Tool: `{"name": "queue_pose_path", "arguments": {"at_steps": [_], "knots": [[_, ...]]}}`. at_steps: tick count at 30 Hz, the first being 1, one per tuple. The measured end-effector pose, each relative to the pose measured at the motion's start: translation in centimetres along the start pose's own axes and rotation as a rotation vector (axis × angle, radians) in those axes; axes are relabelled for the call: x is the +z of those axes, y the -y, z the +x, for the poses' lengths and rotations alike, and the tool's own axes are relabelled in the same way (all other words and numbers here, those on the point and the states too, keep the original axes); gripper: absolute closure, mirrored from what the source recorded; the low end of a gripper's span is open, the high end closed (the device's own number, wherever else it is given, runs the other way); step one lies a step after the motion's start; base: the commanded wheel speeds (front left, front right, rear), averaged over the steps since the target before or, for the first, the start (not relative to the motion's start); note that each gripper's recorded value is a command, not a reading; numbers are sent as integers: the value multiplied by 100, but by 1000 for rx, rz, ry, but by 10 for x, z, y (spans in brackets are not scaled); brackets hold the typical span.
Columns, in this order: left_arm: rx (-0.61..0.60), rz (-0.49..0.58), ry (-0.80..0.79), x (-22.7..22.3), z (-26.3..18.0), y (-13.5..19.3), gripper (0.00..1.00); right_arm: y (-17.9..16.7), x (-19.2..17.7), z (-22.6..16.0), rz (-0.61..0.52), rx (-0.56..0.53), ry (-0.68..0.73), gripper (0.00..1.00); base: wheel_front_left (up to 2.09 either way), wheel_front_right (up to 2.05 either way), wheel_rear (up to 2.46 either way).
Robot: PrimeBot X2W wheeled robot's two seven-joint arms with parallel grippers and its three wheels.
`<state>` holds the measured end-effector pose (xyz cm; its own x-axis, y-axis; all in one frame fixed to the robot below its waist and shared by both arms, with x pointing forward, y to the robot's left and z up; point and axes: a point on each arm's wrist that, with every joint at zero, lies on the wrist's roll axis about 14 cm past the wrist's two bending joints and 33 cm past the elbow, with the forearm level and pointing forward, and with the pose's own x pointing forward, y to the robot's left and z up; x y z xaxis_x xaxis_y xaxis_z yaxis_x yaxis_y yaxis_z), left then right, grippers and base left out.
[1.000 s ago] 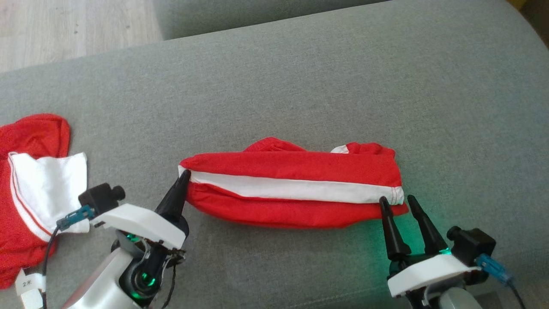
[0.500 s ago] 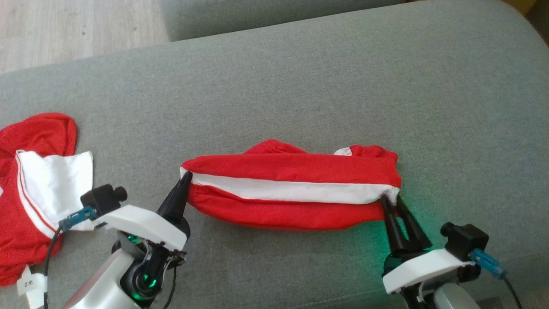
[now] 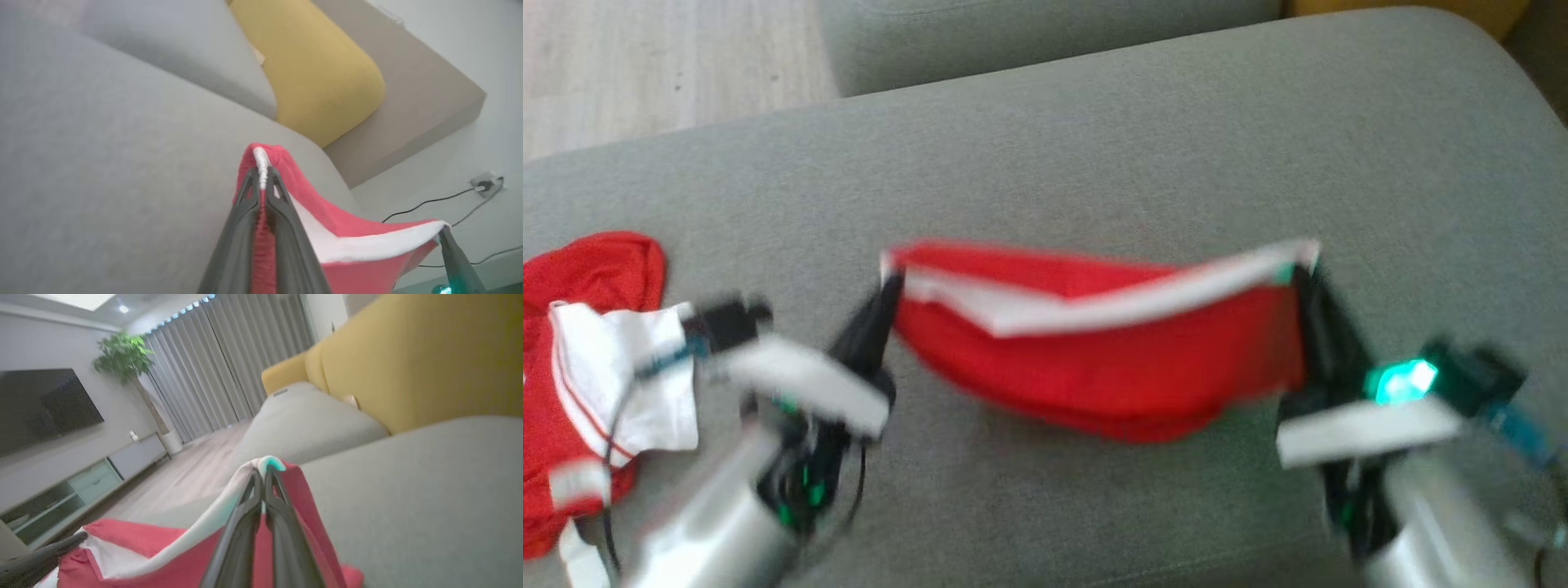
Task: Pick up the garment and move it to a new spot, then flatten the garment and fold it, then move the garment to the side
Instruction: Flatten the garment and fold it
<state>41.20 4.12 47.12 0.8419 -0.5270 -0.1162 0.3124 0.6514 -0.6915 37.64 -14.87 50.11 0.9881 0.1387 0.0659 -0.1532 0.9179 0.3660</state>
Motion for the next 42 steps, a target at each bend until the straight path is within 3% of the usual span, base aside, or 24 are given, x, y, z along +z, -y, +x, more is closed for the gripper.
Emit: {"name": "queue_pose_path", "arguments": {"at_steps": [5, 10, 15, 20, 22, 25, 30, 32, 37, 42], "knots": [[-195, 132, 85, 61, 52, 61, 100, -7, 90, 57, -71, 74, 235, 100, 0, 0, 0], [-352, 243, 134, 108, 108, 125, 100, 1, 173, 115, -261, 116, 385, 100, 0, 0, 0], [-422, 184, 282, 158, 152, 165, 100, 17, 243, 152, -399, 73, 518, 100, 0, 0, 0], [-475, 127, 402, 190, 172, 185, 100, 7, 282, 162, -480, 88, 629, 100, 0, 0, 0], [-486, 113, 399, 186, 175, 184, 100, 5, 275, 163, -527, 105, 618, 100, 0, 0, 0], [-476, 136, 310, 145, 176, 167, 100, 19, 229, 165, -552, 107, 498, 100, 0, 0, 0], [-293, 91, 85, 46, 155, 73, 100, 71, 101, 136, -460, 38, 171, 100, 0, 0, 0], [-226, 82, 4, 11, 133, 40, 100, 85, 67, 116, -407, 4, 81, 100, 0, 0, 0], [-178, 71, -128, -47, 71, 17, 100, 103, 33, 62, -327, -72, -18, 100, 0, 0, 0], [-140, 90, -160, -72, 25, 11, 100, 109, 16, 13, -289, -121, -82, 100, 0, 0, 0]]}}
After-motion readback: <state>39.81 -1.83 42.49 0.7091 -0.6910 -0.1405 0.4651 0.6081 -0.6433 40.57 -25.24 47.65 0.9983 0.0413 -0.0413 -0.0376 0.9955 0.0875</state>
